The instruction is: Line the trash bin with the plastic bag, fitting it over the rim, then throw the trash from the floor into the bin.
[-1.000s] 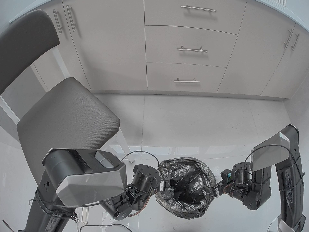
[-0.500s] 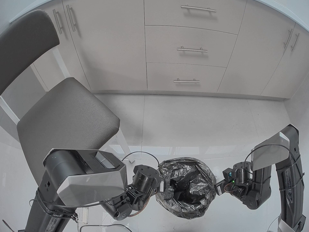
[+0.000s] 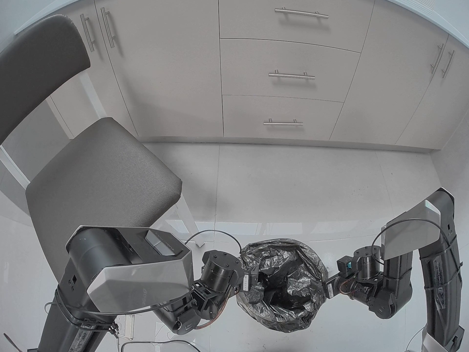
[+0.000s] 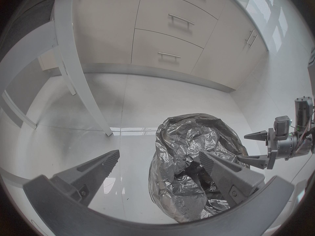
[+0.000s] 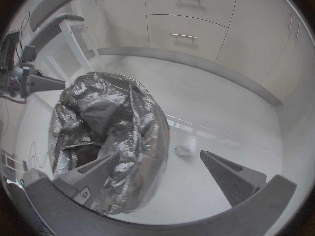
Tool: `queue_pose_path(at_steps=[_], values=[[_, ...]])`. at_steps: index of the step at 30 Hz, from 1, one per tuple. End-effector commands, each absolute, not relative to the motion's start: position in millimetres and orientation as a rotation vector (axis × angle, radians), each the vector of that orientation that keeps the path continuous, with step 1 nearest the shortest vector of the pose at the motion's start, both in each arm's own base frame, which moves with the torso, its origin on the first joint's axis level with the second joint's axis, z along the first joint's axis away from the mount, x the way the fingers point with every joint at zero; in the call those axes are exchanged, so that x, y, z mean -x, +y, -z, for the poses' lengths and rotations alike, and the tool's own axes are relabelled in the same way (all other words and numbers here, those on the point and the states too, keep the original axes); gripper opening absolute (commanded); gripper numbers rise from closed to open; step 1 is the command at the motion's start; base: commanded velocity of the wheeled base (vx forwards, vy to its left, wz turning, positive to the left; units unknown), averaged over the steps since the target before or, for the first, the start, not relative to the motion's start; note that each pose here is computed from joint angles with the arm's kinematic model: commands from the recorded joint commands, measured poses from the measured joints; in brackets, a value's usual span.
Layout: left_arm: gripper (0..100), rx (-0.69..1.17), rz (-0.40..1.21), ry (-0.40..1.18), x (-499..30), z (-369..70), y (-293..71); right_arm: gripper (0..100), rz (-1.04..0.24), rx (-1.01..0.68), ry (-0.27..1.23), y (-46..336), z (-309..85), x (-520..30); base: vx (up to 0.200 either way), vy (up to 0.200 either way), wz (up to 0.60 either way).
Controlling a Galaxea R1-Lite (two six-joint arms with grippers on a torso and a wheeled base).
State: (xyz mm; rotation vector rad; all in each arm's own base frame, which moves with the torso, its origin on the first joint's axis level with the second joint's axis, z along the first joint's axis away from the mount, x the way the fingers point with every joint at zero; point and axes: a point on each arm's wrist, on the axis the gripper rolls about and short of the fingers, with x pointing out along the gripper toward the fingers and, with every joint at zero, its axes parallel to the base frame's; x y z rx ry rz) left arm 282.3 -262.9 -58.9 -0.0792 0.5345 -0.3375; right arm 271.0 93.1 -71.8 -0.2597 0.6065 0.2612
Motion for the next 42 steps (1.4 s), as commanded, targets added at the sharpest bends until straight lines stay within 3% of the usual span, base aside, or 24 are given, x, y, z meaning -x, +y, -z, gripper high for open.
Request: queue_pose_path(at_steps=[1, 9, 13, 19, 42], values=[[100, 0.082, 0.34, 0.531, -281, 60, -263, 100, -0.308, 0.214, 0.571, 99, 59, -268, 0.0, 0.0, 0.0], [100, 0.08, 0.341, 0.529, -281, 60, -263, 100, -0.345, 0.203, 0.557, 110, 53, -263, 0.0, 0.0, 0.0], [100, 0.08, 0.341, 0.529, -281, 60, -263, 100, -0.26, 0.293, 0.492, 129, 65, -279, 0.0, 0.0, 0.0], [100, 0.078, 0.341, 0.53, -281, 60, -263, 100, -0.263, 0.339, 0.38, 145, 64, -305, 0.0, 0.0, 0.0], [100, 0.077, 0.341, 0.531, -281, 62, -263, 100, -0.291, 0.346, 0.382, 180, 71, -351, 0.0, 0.0, 0.0]])
